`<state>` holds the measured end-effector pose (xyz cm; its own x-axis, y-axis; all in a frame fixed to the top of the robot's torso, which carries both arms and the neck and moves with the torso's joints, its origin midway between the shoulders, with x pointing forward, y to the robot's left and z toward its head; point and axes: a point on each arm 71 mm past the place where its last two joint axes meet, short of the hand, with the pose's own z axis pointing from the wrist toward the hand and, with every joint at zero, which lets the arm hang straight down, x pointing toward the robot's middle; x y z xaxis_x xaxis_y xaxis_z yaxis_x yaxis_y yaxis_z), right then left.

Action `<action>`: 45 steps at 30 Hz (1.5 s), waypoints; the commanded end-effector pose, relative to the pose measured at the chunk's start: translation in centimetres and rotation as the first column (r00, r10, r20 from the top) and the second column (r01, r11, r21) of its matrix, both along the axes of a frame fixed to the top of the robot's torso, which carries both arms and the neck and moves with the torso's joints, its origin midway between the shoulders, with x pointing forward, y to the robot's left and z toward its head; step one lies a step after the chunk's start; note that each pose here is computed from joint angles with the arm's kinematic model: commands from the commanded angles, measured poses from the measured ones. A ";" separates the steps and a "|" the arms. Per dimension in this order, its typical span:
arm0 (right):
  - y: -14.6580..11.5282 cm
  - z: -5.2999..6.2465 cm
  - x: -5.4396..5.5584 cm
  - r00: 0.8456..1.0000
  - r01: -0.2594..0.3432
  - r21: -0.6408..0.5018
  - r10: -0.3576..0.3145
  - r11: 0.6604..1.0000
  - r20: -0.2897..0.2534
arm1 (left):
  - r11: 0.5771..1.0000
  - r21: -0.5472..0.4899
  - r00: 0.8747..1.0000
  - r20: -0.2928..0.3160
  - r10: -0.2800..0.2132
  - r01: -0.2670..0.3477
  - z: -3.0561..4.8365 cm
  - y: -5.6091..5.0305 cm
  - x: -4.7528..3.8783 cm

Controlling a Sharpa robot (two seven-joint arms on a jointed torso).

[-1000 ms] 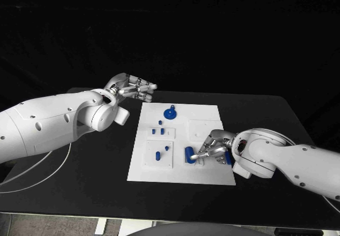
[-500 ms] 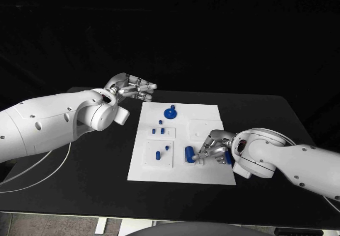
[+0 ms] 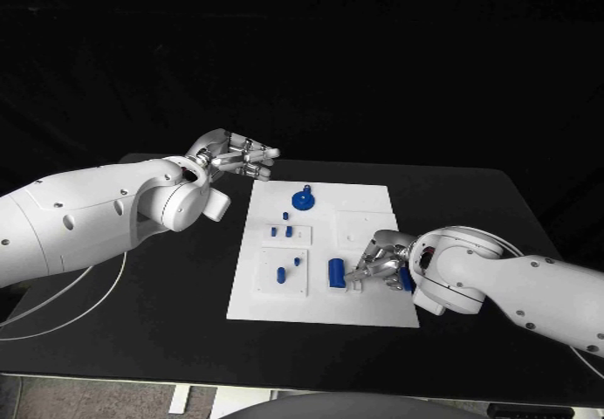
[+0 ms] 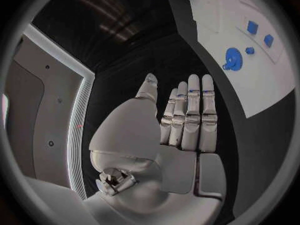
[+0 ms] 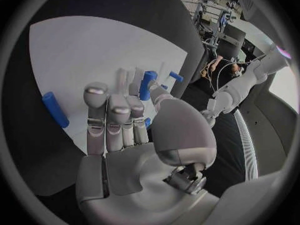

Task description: Assemble the parts on the task board

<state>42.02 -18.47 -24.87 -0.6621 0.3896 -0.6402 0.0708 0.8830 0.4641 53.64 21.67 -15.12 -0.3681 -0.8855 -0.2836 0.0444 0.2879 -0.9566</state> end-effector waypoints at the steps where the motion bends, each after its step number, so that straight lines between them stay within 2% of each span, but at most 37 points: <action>1: 0.0 -0.3 -0.2 0.999 -0.035 -0.049 0.033 0.998 -0.031 | 1.000 -0.008 1.000 -0.008 -0.014 0.014 0.02 -0.2 -0.04; 5: 0.0 -0.2 -0.2 0.999 -0.029 -0.043 0.028 0.999 -0.025 | 1.000 -0.008 1.000 -0.010 -0.014 0.014 0.01 -0.2 -0.05; 9: -0.3 0.1 0.0 1.000 0.010 -0.008 -0.010 1.000 0.017 | 1.000 -0.007 1.000 -0.011 -0.015 0.015 0.00 -0.2 -0.03; 14: -1.5 1.1 0.7 0.996 0.056 0.041 -0.059 0.998 0.064 | 1.000 -0.008 1.000 -0.011 -0.017 0.017 0.00 -0.2 -0.02; 20: -4.4 2.6 1.8 0.992 0.080 0.044 -0.084 0.996 0.093 | 1.000 -0.008 1.000 -0.009 -0.016 0.016 0.00 -0.1 0.02; 27: -7.9 3.2 2.1 0.988 0.110 -0.038 -0.105 0.993 0.114 | 1.000 -0.008 1.000 -0.008 -0.018 0.018 -0.01 -0.2 0.05; 35: -10.0 3.1 1.7 0.986 0.149 -0.136 -0.137 0.980 0.094 | 1.000 -0.006 1.000 -0.012 -0.022 0.022 -0.15 -0.3 0.06; 39: -10.6 2.4 1.2 0.985 0.162 -0.187 -0.148 0.969 0.084 | 1.000 -0.004 1.000 -0.015 -0.025 0.025 -0.29 -0.3 0.04; 45: -10.6 1.2 0.6 0.990 0.139 -0.226 -0.131 0.964 0.049 | 1.000 -0.001 0.999 -0.021 -0.031 0.030 -0.47 -0.3 -0.03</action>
<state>42.85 -28.94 -23.37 -0.5640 0.3752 -0.7356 0.1970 0.9262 0.3214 53.68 21.59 -15.62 -0.3832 -0.8785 -0.2852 0.0314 0.2962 -0.9546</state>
